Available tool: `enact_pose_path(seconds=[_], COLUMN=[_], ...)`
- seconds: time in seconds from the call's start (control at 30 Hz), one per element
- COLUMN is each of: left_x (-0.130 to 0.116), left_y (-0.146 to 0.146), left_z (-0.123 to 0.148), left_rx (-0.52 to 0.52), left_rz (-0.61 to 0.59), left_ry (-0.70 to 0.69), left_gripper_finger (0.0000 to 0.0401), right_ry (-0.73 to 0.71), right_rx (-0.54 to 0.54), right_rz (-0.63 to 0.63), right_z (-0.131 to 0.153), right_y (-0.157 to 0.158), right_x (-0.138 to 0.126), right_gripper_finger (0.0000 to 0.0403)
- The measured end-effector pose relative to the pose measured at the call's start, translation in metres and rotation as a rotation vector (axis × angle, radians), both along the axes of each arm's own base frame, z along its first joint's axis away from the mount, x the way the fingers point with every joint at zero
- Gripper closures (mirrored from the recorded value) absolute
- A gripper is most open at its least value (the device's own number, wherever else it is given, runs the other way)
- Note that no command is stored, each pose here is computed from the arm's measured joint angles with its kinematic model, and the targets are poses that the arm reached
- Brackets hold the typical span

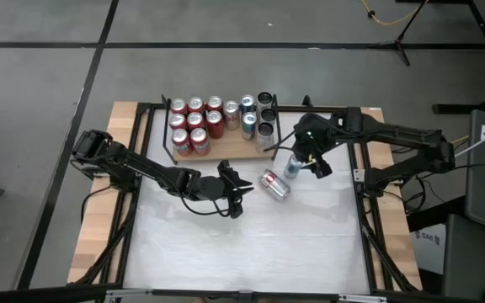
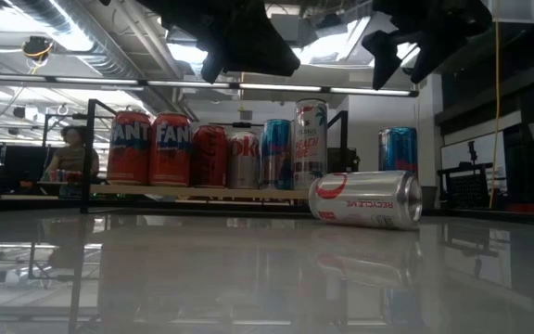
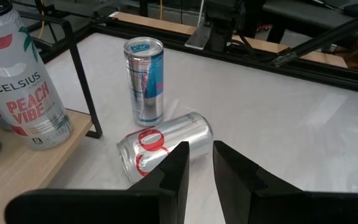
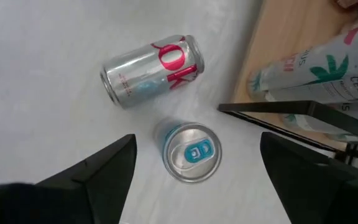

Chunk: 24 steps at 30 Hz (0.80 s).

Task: Place canned beverage on shelf
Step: Put the blue soda can on the shelf aligned with the other blue soda cans

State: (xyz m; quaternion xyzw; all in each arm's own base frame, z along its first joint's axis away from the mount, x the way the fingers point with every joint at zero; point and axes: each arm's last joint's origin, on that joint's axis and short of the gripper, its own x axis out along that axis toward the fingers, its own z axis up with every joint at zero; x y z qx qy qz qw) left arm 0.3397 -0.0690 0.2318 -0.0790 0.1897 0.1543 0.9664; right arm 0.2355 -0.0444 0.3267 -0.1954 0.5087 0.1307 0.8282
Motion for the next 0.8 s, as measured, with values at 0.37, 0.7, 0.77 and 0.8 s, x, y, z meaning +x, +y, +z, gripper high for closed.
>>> enact_pose_path(seconds=[0.37, 0.7, 0.77, 0.8], left_x=[0.000, 0.000, 0.000, 0.000], left_y=[0.000, 0.000, 0.000, 0.000], left_z=[-0.001, -0.001, -0.001, -0.001], left_rx=[0.002, 0.002, 0.002, 0.002], left_rz=[0.000, 0.000, 0.000, 0.000], left_ry=[0.007, 0.007, 0.007, 0.007], left_gripper_finger=[0.0337, 0.0337, 0.0337, 0.0337], right_ry=[0.035, 0.003, 0.009, 0.014], right_rx=[0.076, 0.018, 0.003, -0.009], right_rz=[0.068, 0.131, 0.126, 0.120], right_z=[-0.027, -0.054, -0.055, -0.056], right_y=[-0.005, -0.006, -0.007, -0.007], right_x=[-0.002, 0.002, 0.002, 0.002], right_gripper_finger=[0.0072, 0.0072, 0.0072, 0.0072])
